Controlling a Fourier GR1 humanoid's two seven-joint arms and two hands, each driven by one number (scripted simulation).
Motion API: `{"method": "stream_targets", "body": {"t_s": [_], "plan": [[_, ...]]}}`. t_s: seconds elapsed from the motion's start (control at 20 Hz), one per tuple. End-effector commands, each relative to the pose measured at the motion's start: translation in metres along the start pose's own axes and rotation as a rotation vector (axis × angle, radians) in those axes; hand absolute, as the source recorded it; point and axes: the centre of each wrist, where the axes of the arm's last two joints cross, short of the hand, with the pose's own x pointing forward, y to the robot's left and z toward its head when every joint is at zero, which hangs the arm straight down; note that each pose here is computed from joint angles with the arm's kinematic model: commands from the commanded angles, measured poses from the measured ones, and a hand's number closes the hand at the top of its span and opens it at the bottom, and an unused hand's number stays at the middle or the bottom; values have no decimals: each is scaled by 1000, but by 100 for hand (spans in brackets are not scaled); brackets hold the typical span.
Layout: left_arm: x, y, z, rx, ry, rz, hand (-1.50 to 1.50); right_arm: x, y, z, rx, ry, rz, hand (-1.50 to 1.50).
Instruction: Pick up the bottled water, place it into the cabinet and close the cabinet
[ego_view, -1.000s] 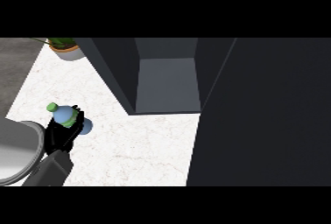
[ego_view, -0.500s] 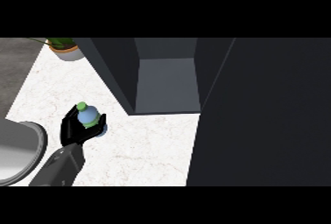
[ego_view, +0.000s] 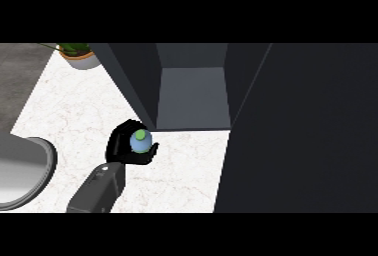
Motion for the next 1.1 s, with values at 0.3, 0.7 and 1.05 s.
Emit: {"method": "stream_targets", "body": {"t_s": [0.3, 0.7, 1.05], "plan": [[13, -40, -39, -88, -12, 88, 150, 10, -23, 16, -20, -14, -71, -150], [33, -60, -73, -96, -26, 98, 150, -8, -36, 3, -23, -23, -62, -150], [39, -69, -84, -100, -18, 77, 150, -14, -47, -3, -15, -16, -70, -150]]}}
